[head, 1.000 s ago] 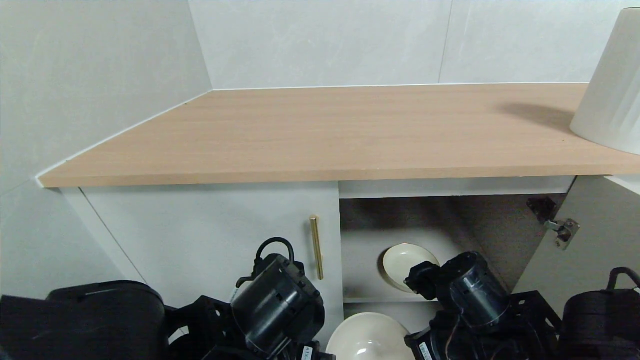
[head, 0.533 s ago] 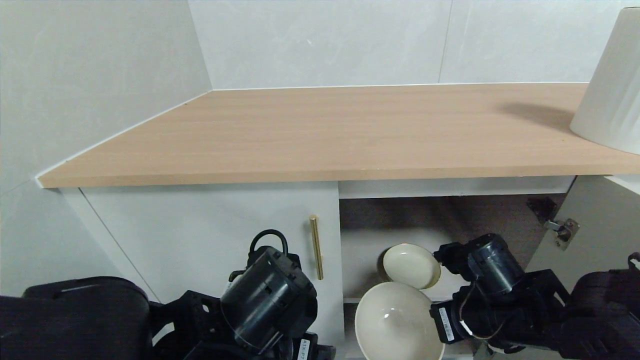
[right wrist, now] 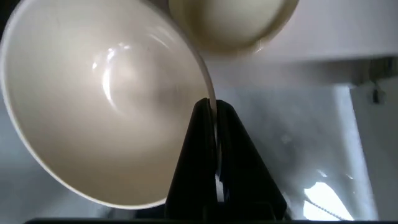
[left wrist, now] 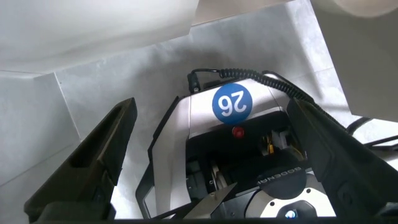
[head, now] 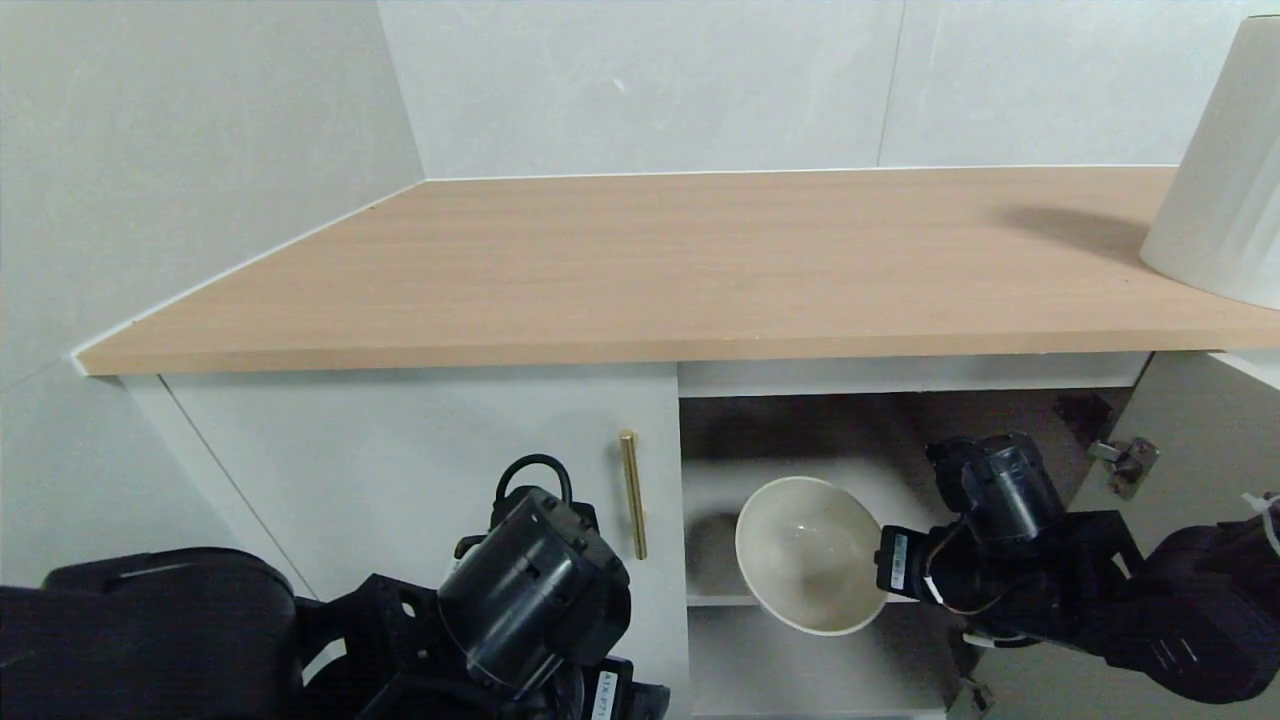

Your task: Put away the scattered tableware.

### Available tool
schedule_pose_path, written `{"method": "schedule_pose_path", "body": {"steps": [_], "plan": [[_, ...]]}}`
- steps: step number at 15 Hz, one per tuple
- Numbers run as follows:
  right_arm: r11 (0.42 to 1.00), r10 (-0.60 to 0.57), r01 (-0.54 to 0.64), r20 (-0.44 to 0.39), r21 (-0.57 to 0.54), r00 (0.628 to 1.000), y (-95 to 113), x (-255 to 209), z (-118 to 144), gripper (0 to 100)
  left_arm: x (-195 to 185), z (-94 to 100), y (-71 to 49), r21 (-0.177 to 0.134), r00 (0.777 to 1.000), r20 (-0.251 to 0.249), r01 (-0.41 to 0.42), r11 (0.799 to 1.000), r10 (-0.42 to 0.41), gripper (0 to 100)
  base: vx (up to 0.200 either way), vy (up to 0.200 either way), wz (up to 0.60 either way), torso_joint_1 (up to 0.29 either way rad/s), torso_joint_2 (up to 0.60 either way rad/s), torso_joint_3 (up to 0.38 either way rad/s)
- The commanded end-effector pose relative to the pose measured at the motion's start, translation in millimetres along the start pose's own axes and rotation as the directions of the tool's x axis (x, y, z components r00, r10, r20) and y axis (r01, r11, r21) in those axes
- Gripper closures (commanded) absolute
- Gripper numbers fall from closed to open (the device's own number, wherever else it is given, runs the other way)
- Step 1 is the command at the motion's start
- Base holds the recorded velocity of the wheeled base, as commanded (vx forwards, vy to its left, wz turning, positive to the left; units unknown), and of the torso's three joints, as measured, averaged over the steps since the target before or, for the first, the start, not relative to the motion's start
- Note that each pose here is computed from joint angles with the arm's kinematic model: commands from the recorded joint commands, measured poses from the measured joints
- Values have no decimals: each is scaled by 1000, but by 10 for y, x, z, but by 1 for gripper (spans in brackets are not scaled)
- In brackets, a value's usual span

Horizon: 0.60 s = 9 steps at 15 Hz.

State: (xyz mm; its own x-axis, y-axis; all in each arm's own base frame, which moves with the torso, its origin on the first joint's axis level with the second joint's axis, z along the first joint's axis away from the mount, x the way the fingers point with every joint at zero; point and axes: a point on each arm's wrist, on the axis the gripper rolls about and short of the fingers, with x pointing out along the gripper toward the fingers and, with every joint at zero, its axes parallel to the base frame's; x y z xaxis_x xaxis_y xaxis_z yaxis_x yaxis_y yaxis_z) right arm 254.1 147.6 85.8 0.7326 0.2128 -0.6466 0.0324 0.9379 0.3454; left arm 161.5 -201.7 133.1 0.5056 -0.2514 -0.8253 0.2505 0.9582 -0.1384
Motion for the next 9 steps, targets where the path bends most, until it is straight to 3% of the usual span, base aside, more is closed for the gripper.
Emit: {"method": "schedule_pose_path", "body": {"steps": [1, 3, 9], "plan": [[999, -47, 46, 24, 20, 999, -54, 134, -3, 100, 9, -2, -1, 1, 1000, -2, -2, 1000, 2, 0, 0, 0, 0, 0, 0, 0], [998, -49, 45, 64, 51, 997, -74, 158, 55, 100, 14, -1, 2, 0, 1000, -3, -4, 1000, 4, 0, 0, 0, 0, 0, 0, 0], [988, -120, 111, 84, 109, 989, -157, 388, 128, 100, 19, 1, 4, -1, 1000, -4, -6, 1000, 6, 0, 0, 0, 0, 0, 0, 0]]}}
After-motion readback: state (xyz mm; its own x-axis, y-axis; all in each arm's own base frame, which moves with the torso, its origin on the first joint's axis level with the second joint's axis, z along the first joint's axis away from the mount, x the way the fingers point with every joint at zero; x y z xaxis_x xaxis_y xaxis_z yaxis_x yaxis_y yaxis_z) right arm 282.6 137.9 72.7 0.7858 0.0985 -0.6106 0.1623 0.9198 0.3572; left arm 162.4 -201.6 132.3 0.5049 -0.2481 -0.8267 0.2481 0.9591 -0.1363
